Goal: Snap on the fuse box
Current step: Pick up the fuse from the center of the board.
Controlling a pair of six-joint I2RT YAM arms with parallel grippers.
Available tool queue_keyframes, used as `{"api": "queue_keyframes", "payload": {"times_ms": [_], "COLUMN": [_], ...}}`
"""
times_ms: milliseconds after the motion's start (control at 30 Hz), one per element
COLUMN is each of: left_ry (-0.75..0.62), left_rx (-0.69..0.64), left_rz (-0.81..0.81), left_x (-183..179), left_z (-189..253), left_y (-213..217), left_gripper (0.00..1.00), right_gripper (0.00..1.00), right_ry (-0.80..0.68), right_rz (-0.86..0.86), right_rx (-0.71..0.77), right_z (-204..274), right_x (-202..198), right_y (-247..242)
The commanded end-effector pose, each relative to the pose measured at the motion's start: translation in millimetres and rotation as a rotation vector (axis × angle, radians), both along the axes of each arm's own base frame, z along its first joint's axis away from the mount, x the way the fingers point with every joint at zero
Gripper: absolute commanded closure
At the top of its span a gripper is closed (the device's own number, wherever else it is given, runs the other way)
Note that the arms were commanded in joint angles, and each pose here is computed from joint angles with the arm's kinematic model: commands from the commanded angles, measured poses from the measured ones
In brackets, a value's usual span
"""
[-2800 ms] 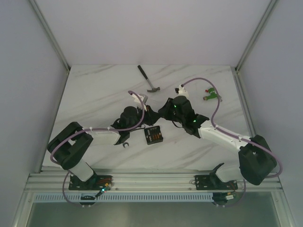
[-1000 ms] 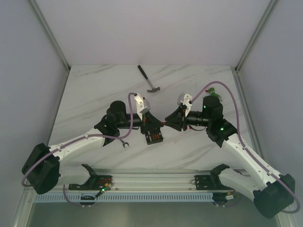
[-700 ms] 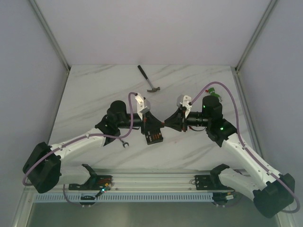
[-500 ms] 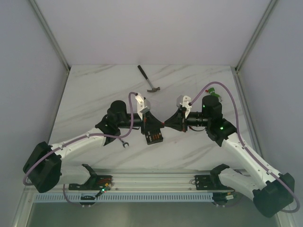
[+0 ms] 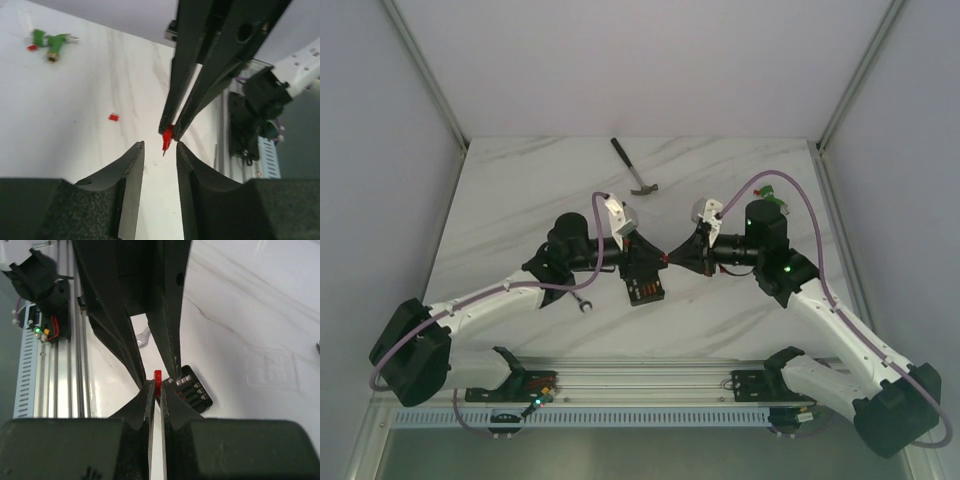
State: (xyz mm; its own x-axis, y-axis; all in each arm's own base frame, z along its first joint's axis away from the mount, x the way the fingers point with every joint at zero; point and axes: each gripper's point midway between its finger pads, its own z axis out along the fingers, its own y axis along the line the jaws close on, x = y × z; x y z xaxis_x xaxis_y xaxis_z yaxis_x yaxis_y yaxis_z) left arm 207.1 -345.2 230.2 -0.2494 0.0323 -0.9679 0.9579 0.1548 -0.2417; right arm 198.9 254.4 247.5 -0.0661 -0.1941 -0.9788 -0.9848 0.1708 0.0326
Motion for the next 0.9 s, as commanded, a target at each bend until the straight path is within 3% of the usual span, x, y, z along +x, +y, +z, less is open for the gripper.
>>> {"api": "queue_keyframes", "payload": {"times_ms": [0, 233, 367, 533, 867], "left_ry": [0.025, 0.212, 0.355, 0.500, 0.689], "left_rx": [-0.023, 0.016, 0.093, 0.103, 0.189], "left_rz": [0.232, 0.658, 0.839, 0.909, 0.891], "left_x": [30, 69, 75, 63, 41], "left_z": [0, -43, -80, -111, -167], "left_y": [14, 65, 97, 116, 115], "left_gripper": [0.56, 0.42, 0.40, 0.43, 0.63], "right_gripper": [1.00, 1.00, 1.00, 1.00, 1.00], "right_ry": [0.037, 0.136, 0.161, 0.203, 0.233], "right_rz": [-0.165, -0.459, -0.578, -0.711, -0.829], "right_rx": [-0.008, -0.061, -0.089, -0.129, -0.237], "right_z": [7, -18, -28, -44, -85], "right_x": [28, 63, 71, 76, 66], "right_y": [-3, -10, -8, -2, 30]}}
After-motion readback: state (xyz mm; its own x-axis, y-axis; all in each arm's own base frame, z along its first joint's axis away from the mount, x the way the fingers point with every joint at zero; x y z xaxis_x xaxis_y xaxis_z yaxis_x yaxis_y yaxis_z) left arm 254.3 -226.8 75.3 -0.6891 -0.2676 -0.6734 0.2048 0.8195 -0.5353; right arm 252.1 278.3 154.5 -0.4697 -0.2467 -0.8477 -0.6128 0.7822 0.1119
